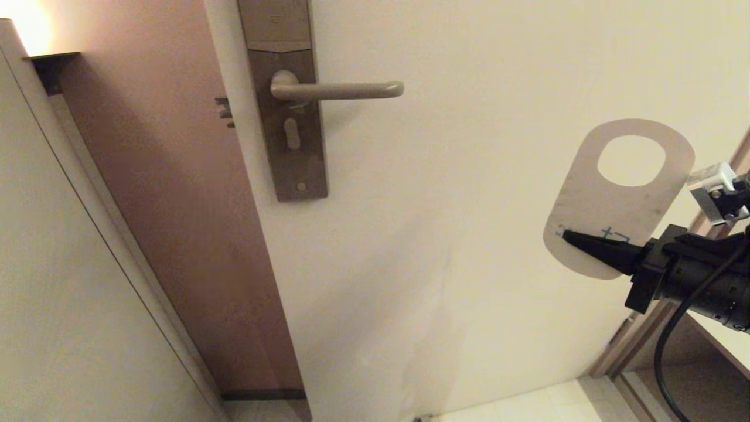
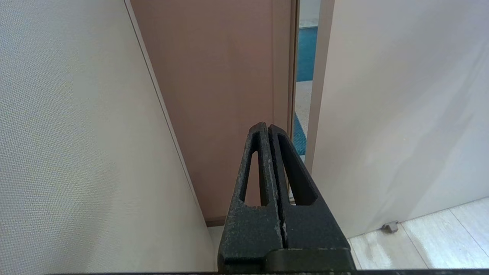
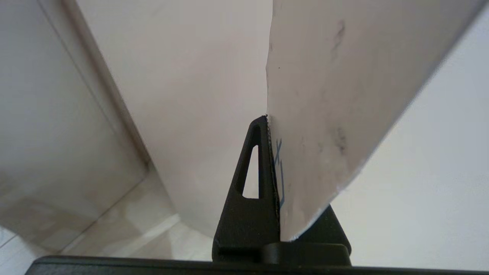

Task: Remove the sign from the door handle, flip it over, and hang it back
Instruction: Hang the sign back with the other side facing out

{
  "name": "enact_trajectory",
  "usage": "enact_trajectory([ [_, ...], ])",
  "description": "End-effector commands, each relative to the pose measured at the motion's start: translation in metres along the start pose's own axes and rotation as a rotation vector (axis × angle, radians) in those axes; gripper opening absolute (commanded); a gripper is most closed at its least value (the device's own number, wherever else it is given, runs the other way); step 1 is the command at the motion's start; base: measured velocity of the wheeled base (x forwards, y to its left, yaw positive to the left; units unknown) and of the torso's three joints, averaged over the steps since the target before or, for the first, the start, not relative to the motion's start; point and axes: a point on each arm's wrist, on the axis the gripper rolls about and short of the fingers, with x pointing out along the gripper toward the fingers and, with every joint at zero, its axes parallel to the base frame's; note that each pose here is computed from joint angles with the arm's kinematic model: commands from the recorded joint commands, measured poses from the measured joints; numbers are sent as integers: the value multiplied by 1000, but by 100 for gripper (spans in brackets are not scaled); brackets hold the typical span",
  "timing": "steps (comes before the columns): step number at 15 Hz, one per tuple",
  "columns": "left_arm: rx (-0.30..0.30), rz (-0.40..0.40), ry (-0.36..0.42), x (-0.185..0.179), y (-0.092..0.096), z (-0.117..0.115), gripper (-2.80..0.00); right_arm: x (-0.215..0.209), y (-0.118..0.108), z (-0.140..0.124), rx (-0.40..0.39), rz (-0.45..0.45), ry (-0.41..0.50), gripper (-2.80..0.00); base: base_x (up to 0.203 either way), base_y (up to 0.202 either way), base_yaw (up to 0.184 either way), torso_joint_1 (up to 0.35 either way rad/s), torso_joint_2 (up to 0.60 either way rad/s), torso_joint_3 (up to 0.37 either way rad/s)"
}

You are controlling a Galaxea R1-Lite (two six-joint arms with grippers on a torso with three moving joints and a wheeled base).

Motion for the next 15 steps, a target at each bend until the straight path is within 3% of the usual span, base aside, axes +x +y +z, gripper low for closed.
enact_trajectory([
  [1,0,0,0,0,0,0,-280,-6,3,1,-6,-1,-15,-280,0,0,0,0,0,0],
  [4,0,0,0,0,0,0,-280,-8,5,-7,3,-1,9,-280,0,0,0,0,0,0],
  [9,0,0,0,0,0,0,-280,-5,3,2,-11,-13,-8,-280,0,0,0,0,0,0],
  [15,0,0,0,0,0,0,-280,2,11,16,18,-59,111,-280,0,0,0,0,0,0],
])
